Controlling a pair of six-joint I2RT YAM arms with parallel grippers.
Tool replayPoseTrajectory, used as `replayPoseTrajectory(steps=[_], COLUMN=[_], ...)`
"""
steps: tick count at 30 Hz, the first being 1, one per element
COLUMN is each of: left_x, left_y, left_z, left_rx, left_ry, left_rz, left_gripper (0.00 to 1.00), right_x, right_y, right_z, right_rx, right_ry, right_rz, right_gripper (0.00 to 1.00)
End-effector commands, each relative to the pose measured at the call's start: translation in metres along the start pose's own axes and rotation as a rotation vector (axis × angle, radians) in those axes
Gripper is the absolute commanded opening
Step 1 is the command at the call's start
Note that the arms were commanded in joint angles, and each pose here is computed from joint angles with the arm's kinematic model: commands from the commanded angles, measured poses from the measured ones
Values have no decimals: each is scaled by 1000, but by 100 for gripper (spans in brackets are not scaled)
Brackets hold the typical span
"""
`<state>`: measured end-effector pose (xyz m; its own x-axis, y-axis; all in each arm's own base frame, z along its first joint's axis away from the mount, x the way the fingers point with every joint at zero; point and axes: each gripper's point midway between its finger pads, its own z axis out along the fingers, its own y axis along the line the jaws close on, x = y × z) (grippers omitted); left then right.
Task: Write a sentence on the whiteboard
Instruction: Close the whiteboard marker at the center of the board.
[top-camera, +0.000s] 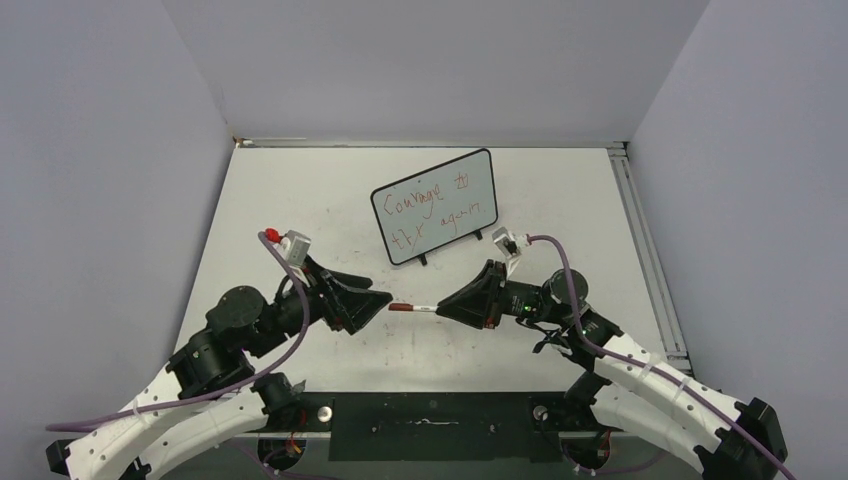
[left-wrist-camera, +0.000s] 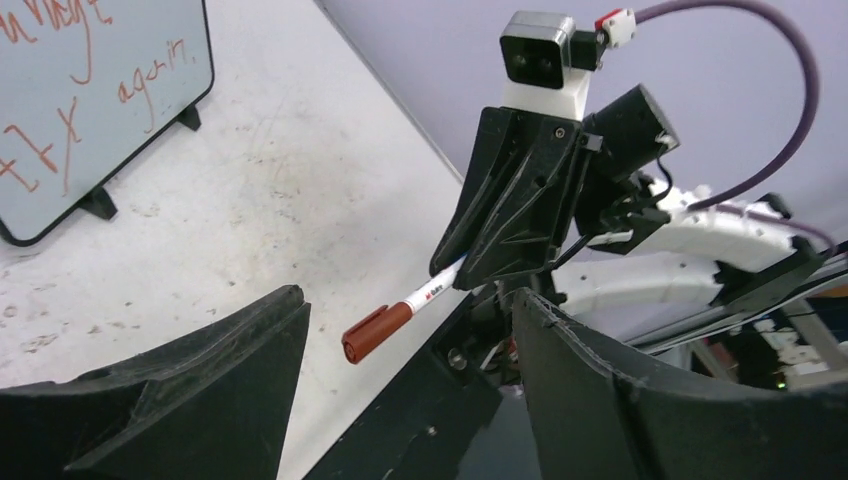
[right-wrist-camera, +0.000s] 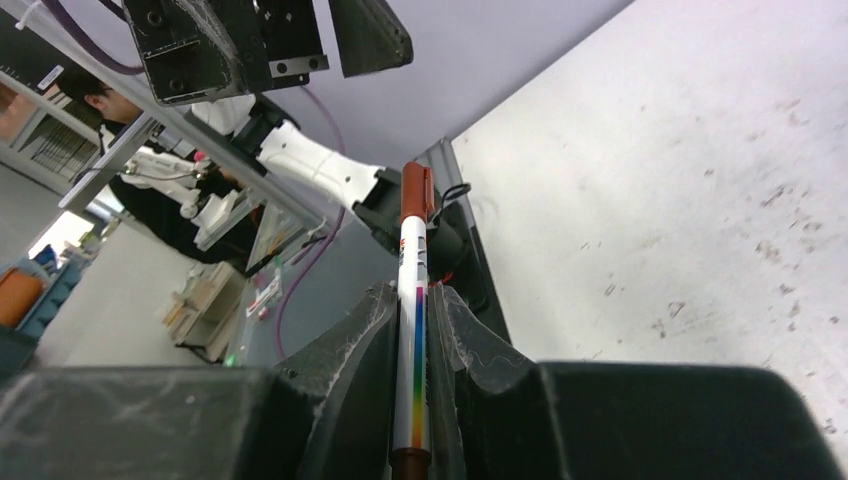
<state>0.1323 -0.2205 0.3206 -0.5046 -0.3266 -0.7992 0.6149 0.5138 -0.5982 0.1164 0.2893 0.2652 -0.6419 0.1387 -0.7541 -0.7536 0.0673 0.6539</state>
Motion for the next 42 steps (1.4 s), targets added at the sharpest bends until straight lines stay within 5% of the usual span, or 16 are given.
replayPoseTrajectory(steps=[1, 13, 24, 42], left_x=[-21, -9, -11, -15], left_y=[-25, -18, -23, -21], left_z=[5, 20, 23, 23], left_rx=[102, 135, 247, 264], left_ry=[-61, 38, 11, 5], left_rz=[-169, -263, -346, -391], left_gripper=[72, 71, 46, 37], right_x=[-50, -68, -66, -54], right_y=[24, 40, 36, 31], right_z=[1, -4, -2, 4], right_rx=[-31, -82, -83, -103], right_ry=[-170, -266, -266, -217], right_rz=[-191, -285, -287, -269], right_gripper=[5, 5, 5, 5])
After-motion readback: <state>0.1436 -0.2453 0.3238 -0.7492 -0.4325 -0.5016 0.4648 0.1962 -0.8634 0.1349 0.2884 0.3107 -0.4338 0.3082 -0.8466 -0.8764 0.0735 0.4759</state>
